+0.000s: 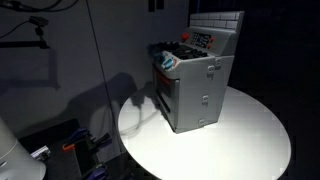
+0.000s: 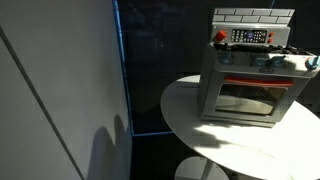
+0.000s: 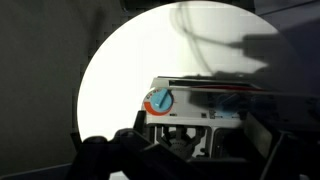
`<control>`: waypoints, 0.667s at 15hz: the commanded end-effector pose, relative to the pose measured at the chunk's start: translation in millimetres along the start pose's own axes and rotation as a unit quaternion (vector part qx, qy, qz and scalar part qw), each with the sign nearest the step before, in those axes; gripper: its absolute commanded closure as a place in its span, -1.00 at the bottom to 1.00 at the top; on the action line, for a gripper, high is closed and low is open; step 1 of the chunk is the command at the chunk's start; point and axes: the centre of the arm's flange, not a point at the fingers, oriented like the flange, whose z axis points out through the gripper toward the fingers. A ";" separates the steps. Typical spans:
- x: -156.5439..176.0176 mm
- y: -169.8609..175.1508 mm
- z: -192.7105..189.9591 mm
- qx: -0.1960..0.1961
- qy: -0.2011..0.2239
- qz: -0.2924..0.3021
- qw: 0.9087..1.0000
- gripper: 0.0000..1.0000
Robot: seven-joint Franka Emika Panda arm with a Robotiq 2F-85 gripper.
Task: Press the top right orange button on the stove
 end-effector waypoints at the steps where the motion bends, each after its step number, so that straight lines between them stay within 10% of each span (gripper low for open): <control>1: 23.7 1.4 -3.1 -0.007 0.017 0.017 1.000 -1.00; 10: 60.3 11.5 8.0 -0.013 0.104 0.045 0.993 -1.00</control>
